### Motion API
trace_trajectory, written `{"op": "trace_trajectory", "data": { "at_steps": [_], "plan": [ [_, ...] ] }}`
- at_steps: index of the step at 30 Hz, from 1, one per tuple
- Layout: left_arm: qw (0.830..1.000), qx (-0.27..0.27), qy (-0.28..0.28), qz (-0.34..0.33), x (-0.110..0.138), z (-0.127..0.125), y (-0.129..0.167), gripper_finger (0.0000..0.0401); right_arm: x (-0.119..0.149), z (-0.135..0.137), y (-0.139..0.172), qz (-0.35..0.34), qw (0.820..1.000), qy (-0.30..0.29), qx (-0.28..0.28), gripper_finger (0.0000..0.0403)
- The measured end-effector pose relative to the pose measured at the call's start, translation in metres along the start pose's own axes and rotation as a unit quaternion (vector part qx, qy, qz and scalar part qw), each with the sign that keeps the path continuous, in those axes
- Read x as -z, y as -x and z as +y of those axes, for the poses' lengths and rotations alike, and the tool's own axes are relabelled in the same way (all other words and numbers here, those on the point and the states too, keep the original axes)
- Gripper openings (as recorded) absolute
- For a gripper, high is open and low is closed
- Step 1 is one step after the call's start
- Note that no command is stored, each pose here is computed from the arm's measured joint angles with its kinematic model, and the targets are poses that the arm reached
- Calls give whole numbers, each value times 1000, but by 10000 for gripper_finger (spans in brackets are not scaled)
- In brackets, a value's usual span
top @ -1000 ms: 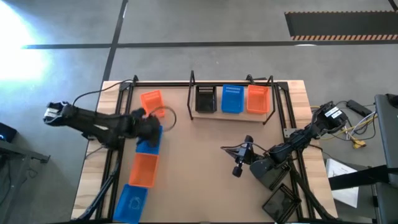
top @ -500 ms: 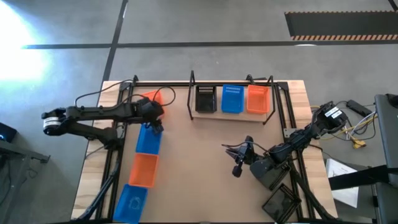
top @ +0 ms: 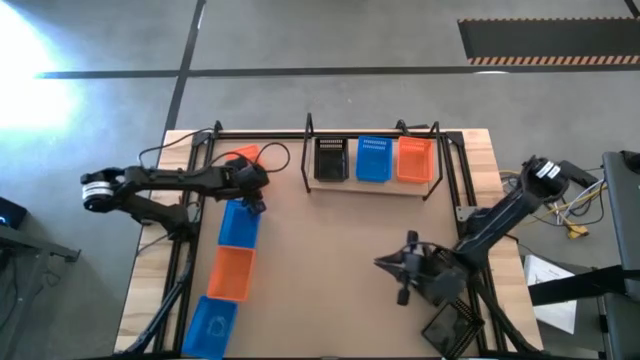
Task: Stack baskets on shelf by color
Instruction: Stack the top orange basket on top of the orange basket on the shelf
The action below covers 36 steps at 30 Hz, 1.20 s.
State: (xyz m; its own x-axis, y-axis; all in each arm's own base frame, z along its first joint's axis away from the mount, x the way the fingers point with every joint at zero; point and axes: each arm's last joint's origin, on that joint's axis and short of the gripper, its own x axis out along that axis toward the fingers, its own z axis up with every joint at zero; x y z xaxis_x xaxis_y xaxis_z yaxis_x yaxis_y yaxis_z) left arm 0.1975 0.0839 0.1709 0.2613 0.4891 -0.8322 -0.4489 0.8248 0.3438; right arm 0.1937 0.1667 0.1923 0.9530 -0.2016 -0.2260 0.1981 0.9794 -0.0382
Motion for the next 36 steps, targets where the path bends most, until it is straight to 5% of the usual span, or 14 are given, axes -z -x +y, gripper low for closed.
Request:
{"op": "trace_trajectory", "data": {
  "at_steps": [10, 16, 26, 36],
  "plan": [
    [999, -4, -28, 24, -15, -3, -26, 59, 2, 15, 29, -26, 999, 20, -1, 27],
    [997, 19, -68, 19, -23, -9, -14, 7, 1, 22, 34, -32, 999, 24, -8, 27],
    [985, 63, -118, -105, -33, -26, 70, 0, -5, 29, 38, -37, 999, 26, -19, 27],
    [923, 164, -165, -306, -19, -92, 164, 0, -6, 28, 38, -43, 999, 24, -2, 27]
  ]
}}
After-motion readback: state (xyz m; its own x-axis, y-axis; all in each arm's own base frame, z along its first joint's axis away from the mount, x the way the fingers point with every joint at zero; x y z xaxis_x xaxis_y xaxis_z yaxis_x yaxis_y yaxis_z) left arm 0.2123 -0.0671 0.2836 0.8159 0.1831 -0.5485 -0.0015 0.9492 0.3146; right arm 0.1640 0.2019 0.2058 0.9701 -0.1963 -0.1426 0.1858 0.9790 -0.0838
